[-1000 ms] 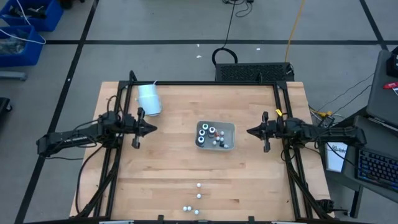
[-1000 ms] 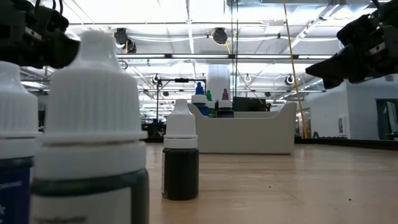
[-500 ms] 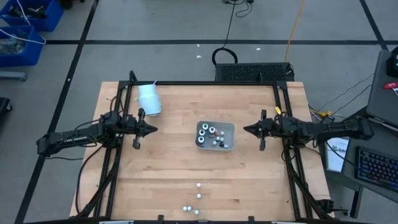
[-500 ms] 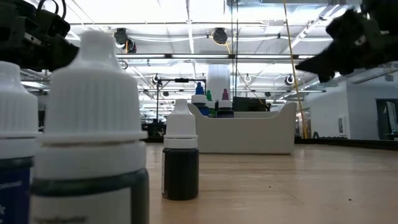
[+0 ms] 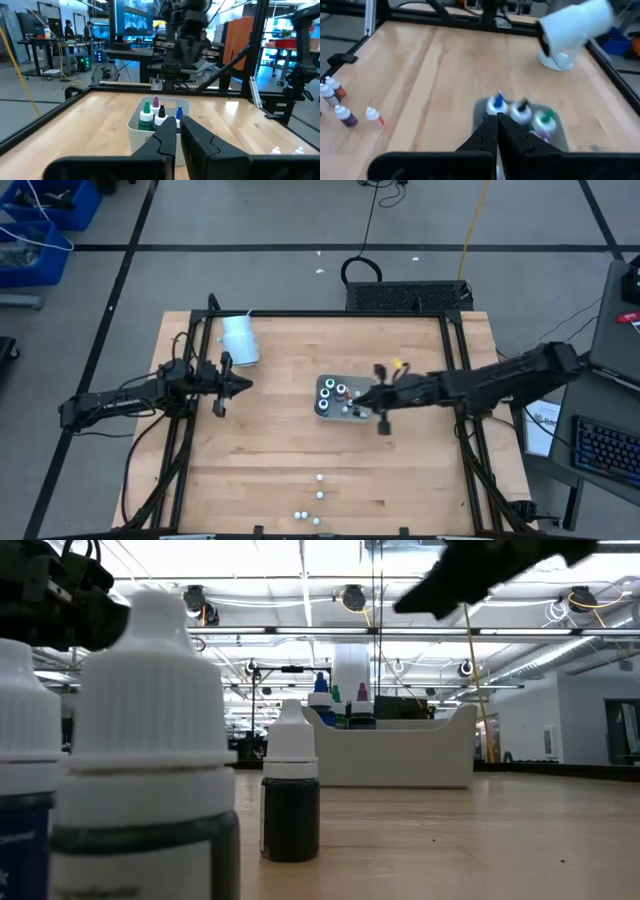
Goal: Pick & Place food coloring
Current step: Put the orange food coloring bottle into the bin
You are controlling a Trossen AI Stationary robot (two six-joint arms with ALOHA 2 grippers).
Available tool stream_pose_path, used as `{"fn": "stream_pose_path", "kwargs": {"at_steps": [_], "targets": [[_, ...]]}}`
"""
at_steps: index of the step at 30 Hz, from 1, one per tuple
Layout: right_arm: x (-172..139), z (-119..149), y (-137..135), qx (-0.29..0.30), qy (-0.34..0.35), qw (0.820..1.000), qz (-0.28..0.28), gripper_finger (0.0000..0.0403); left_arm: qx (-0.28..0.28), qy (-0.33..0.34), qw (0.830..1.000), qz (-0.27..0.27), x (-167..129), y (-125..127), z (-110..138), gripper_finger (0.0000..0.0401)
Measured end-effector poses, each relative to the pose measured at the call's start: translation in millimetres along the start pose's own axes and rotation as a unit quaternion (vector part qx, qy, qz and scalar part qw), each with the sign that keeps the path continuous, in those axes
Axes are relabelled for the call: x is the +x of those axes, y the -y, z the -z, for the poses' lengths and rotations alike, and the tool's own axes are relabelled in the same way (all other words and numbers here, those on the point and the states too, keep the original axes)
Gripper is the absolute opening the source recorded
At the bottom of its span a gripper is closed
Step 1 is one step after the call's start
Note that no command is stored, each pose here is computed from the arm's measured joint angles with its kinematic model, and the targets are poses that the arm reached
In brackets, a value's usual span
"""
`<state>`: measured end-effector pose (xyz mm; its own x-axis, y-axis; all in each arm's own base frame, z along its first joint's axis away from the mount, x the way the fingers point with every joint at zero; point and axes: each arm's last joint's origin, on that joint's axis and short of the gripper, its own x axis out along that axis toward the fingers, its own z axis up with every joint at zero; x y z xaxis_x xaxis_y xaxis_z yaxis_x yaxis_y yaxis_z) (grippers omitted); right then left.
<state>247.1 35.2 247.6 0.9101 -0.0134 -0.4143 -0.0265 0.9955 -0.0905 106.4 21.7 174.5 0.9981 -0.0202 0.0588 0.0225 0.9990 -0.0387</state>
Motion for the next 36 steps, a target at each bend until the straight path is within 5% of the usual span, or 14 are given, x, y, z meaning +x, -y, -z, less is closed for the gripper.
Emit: {"fn": "stream_pose_path", "kwargs": {"at_steps": [13,17,29,36], "targets": [[92,-72,-31,-0.029,-0.141,0.989,-0.03,0.0,-0.011,-0.003,1.0,-0.011,0,-1,1,0.0018],[112,-85,-38,-0.036,-0.15,0.983,-0.097,0.0,-0.017,-0.002,1.0,-0.011,0,-1,1,0.0033],[166,-81,-58,-0.06,-0.186,0.958,-0.21,0.0,-0.014,-0.002,1.0,-0.011,0,-1,0,0.0037],[165,-78,-80,-0.117,-0.167,0.937,-0.282,0.0,-0.016,-0.007,1.0,-0.012,0,-1,1,0.0037]]}}
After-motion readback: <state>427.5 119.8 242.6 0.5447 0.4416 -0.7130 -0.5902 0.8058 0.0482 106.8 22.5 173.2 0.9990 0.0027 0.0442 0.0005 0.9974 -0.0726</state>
